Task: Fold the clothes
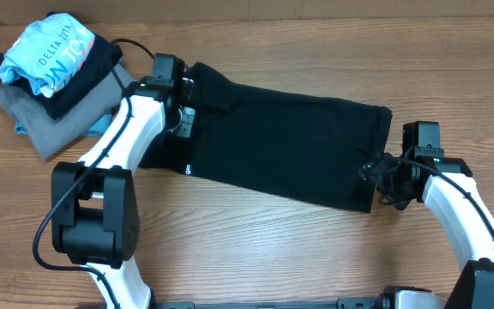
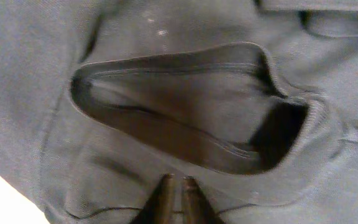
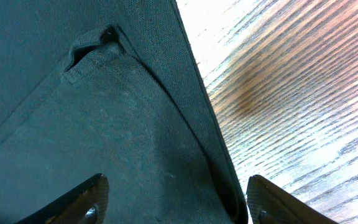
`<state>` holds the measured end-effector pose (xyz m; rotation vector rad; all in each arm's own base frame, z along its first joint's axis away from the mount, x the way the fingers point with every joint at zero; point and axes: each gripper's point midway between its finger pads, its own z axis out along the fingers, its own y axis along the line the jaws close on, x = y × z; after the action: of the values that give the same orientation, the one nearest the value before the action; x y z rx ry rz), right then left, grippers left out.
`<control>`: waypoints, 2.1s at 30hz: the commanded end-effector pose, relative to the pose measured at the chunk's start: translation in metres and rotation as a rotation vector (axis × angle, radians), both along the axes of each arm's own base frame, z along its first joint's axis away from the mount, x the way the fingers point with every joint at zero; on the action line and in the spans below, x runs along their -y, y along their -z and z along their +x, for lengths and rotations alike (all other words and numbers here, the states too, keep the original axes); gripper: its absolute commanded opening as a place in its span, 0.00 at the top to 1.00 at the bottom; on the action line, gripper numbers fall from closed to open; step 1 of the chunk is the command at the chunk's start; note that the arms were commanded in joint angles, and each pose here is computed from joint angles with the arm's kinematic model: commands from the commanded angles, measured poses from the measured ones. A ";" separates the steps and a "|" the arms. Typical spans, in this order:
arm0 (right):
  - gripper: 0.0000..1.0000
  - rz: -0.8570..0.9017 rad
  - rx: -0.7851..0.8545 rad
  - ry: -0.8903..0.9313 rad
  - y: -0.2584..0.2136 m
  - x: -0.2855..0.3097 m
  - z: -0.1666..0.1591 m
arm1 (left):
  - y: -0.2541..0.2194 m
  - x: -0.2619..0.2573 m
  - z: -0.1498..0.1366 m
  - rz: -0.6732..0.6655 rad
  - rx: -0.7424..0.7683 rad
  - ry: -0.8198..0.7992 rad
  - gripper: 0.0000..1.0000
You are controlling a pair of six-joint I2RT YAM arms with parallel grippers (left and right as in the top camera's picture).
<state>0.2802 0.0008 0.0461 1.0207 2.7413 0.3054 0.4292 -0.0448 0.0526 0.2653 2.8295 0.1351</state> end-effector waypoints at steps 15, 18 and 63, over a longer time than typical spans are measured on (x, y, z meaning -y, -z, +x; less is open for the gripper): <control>0.25 -0.015 0.017 0.007 -0.003 0.005 0.006 | 0.045 0.011 0.024 -0.107 -0.003 -0.059 0.96; 0.25 -0.014 0.014 0.007 -0.003 0.005 0.005 | 0.033 0.011 0.035 -0.107 0.028 -0.068 0.94; 0.49 -0.072 0.257 -0.232 0.011 0.002 0.069 | 0.081 -0.075 -0.070 -0.069 -0.337 -0.324 0.69</control>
<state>0.3360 0.0141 0.0281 0.6137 2.6542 0.4512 0.3787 0.0490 -0.0001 -0.2447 3.0914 0.1668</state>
